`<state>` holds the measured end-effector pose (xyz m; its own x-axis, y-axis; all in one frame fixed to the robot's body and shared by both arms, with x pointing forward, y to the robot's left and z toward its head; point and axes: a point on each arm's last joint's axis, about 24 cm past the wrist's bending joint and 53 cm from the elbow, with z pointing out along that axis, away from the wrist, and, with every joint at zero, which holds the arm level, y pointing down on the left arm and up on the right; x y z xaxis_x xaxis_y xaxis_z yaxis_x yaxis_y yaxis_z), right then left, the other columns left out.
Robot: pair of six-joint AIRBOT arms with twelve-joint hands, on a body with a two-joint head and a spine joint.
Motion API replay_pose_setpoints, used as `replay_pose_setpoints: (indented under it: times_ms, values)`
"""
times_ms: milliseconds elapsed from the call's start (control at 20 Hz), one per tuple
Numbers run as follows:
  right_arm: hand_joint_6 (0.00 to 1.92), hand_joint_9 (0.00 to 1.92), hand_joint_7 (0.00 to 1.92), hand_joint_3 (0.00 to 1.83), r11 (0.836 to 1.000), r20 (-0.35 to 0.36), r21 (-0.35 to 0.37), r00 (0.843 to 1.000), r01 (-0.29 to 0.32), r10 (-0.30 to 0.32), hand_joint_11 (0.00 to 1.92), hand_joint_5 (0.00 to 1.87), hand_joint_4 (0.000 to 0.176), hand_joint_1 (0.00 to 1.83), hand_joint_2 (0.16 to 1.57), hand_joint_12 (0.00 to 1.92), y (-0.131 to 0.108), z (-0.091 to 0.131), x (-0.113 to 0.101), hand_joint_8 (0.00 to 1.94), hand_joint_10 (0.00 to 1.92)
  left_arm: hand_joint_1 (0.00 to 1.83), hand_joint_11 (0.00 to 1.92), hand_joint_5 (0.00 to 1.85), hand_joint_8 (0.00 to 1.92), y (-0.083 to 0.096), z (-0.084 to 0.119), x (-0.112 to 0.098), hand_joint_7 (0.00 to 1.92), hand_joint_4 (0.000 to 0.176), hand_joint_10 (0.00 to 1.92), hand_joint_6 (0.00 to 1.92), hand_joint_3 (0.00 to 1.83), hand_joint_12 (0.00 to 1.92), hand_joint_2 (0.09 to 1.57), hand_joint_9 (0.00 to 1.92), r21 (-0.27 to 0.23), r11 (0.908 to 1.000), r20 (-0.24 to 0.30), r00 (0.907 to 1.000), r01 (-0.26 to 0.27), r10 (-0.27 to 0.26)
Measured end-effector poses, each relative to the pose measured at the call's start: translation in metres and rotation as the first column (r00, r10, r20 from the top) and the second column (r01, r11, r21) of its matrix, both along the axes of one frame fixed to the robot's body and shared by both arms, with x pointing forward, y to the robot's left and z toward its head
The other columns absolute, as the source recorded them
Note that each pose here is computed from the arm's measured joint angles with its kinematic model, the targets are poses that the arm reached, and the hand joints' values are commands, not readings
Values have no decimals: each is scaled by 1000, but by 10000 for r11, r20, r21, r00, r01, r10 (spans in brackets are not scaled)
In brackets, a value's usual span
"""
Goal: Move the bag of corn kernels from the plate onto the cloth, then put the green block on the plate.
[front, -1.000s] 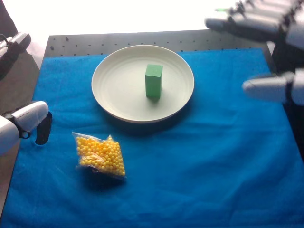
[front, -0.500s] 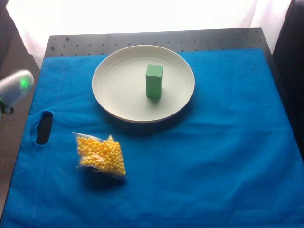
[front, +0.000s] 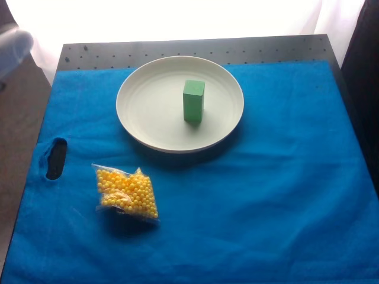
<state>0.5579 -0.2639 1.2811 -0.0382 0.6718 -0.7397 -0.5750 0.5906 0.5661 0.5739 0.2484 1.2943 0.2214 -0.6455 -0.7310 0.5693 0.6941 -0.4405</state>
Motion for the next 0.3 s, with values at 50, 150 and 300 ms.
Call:
replay_pose_setpoints:
  times_ms: [50, 150, 300]
  values:
    - [0, 175, 0, 33, 9999, 31, 109, 10000, -44, 43, 0, 0, 102, 189, 1270, 1000, -6, 4, 4, 0, 60, 692, 0, 491, 0, -4, 10, -2, 0, 92, 0, 192, 0, 0, 1219, 0, -34, 9999, 379, 9992, 139, -138]
    - [0, 123, 0, 10, 9996, 121, 250, 9999, -105, 102, 0, 0, 152, 215, 1266, 849, -11, 10, 9, 0, 26, 553, 0, 397, 13, -12, 26, -6, 120, 139, 21, 95, 13, 0, 1339, 61, 84, 9994, 1048, 9939, 339, -346]
    - [1062, 585, 614, 3, 9930, 880, 476, 9907, -1079, 1035, 67, 238, 113, 382, 1231, 1188, 11, 30, -1, 298, 238, 68, 0, 165, 1, -38, 58, -28, 206, 127, 17, 2, 97, 859, 1569, 170, 758, 9912, 2485, 9606, 1085, -1242]
